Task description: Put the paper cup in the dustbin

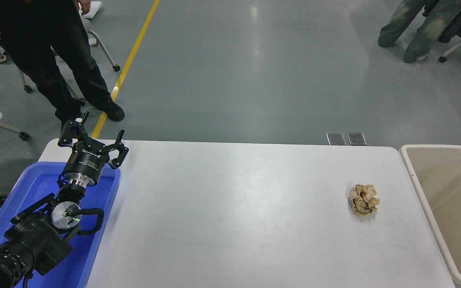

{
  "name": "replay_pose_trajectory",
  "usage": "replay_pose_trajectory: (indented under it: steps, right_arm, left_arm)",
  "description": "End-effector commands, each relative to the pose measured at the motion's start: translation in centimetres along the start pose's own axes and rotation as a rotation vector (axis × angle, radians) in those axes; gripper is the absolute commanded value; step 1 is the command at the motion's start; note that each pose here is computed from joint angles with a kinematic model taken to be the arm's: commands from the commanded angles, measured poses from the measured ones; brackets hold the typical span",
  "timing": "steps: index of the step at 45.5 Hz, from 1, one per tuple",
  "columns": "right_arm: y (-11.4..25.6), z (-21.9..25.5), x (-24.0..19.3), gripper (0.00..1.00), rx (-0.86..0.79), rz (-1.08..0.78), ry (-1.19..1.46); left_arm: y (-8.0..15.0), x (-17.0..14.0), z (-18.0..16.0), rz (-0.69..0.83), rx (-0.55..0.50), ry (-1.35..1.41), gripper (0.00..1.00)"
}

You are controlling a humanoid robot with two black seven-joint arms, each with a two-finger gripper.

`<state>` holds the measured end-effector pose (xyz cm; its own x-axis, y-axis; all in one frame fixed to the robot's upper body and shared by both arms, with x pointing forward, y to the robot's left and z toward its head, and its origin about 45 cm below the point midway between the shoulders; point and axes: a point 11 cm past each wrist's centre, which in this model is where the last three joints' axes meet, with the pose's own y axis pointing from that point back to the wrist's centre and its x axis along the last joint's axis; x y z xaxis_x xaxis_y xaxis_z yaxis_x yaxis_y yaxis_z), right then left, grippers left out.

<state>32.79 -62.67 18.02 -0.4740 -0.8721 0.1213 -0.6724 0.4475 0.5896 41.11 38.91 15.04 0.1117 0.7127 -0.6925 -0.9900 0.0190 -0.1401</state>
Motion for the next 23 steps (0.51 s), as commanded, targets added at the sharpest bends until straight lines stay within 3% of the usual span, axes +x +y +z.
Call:
replay_pose_trajectory:
  steps: [1, 11, 23]
  right_arm:
    - [1.5, -7.9, -1.8, 0.99, 0.148, -0.142, -0.024]
    - [2.1, -12.2, -9.3, 1.0, 0.22, -0.318, -0.042]
    - [2.4, -13.3, -18.0, 1.0, 0.252, -0.492, -0.125]
  left_arm:
    - [0.0, 0.0, 0.0, 0.0, 0.0, 0.0, 1.0]
    - [0.0, 0.0, 0.0, 0.0, 0.0, 0.0, 1.0]
    - [0.0, 0.0, 0.0, 0.0, 0.0, 0.0, 1.0]
